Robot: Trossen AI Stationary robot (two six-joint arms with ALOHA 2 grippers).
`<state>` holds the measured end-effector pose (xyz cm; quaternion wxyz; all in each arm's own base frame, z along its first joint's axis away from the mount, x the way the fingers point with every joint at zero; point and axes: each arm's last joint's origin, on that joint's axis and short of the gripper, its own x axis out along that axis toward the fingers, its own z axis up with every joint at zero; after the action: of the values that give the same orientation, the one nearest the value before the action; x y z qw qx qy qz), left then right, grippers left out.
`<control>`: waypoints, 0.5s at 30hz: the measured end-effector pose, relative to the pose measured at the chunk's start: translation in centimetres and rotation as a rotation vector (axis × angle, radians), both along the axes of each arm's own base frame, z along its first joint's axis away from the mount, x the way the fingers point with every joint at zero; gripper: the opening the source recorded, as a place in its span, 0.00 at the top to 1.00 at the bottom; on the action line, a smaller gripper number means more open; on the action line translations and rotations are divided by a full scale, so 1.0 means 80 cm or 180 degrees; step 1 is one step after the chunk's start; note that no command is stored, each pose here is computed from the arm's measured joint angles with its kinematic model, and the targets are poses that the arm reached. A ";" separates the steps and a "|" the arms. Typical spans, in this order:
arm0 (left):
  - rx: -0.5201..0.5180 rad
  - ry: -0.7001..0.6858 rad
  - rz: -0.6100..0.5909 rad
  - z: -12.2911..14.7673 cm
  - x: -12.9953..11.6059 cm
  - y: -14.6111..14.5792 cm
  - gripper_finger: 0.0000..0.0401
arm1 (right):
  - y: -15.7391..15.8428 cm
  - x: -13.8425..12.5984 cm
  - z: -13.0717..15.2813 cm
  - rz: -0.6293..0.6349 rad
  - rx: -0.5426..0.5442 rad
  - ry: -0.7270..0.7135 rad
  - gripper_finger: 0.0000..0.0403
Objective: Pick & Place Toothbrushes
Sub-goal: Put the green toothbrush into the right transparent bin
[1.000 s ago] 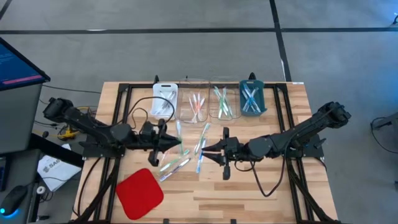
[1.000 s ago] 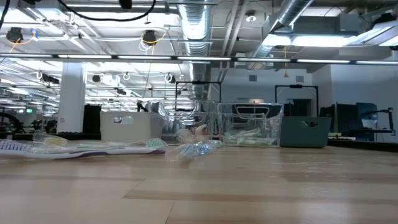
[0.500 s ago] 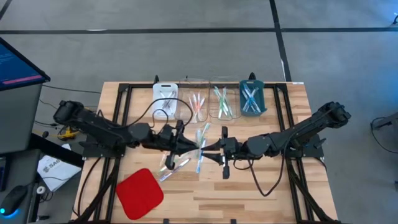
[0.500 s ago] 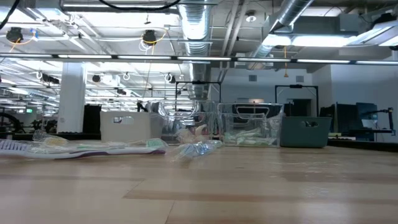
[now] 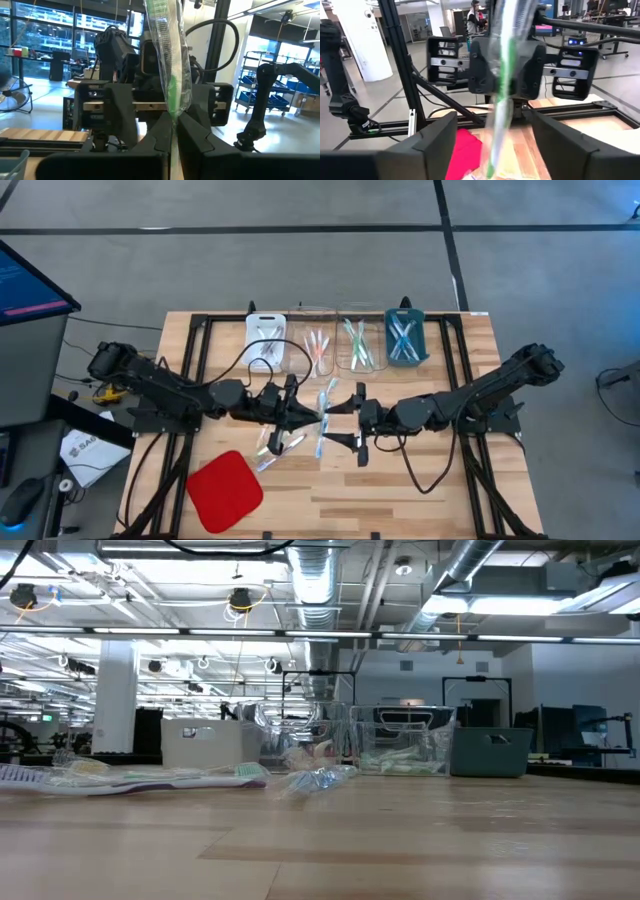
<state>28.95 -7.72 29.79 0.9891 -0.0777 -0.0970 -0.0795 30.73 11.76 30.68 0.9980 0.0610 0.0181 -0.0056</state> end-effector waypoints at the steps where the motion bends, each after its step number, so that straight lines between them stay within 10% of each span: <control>1: 0.0000 -0.0001 -0.0005 0.000 0.000 -0.001 0.99 | -0.001 0.001 0.000 -0.0014 0.0007 0.0002 0.35; 15: -0.0014 -0.0144 0.0116 0.005 0.002 0.013 0.99 | -0.006 0.002 0.000 -0.0059 0.0006 0.0003 0.32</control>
<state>29.10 -6.71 30.23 0.9877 -0.0763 -0.1209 -0.0630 30.91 11.27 30.67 0.9978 0.0622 0.0181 -0.0148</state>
